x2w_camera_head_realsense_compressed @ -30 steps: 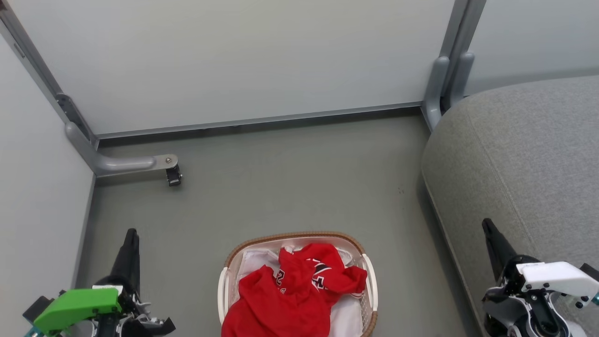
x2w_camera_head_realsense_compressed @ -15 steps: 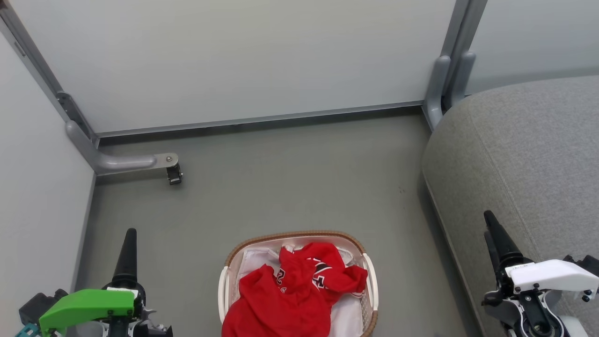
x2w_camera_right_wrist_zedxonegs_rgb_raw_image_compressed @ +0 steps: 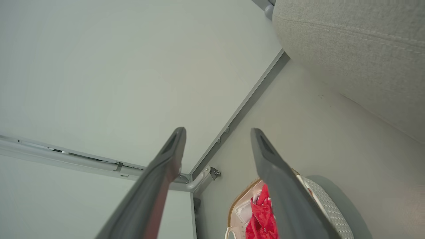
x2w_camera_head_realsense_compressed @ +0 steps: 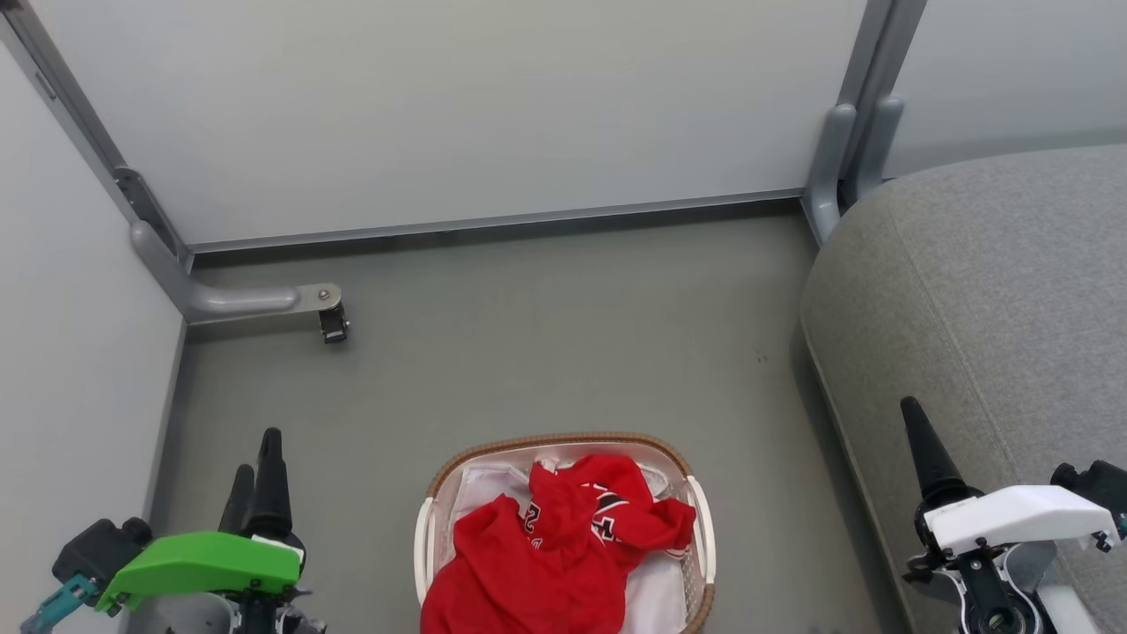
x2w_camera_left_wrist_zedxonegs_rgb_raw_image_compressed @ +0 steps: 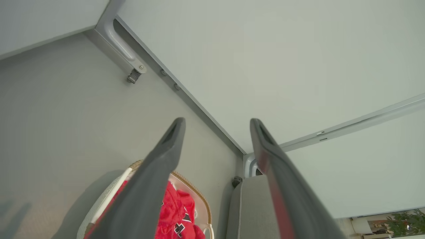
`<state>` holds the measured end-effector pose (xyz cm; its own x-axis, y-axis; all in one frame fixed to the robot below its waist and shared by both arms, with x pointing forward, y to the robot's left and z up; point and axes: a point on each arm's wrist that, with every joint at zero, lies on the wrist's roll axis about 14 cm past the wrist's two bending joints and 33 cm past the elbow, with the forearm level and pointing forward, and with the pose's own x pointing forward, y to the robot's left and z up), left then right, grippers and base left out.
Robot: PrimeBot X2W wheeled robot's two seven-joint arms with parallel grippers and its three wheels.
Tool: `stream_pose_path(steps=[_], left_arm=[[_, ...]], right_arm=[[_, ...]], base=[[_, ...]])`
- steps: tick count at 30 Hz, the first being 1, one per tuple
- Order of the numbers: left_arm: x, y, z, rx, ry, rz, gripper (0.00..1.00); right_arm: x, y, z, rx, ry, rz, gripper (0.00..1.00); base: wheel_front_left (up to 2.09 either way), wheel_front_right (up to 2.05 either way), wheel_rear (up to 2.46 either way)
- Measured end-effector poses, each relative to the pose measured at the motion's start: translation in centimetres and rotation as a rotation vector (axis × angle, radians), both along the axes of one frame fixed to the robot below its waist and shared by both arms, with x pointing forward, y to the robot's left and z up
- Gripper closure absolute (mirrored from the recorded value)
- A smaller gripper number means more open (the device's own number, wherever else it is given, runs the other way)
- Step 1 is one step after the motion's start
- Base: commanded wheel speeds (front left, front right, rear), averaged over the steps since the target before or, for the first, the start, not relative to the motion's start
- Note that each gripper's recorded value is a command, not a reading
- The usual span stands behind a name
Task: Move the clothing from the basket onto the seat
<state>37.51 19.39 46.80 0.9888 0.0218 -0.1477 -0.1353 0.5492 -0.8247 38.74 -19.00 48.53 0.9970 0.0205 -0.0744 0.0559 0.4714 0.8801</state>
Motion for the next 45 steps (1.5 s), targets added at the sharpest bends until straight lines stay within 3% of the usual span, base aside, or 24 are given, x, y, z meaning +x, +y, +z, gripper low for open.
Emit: stream_pose_path(steps=[16,45], left_arm=[[-0.2,-0.5,-0.6,0.307,0.031,-0.058,0.0],[-0.4,-1.2,-0.6,0.694,0.005,-0.114,0.0]], right_arm=[[0.4,0.6,0.3,-0.244,-0.029,0.037,0.0],[0.6,1.6,-0.1,-0.625,-0.067,0.106,0.0]], base=[[0.0,0.0,0.0],[0.0,0.0,0.0]])
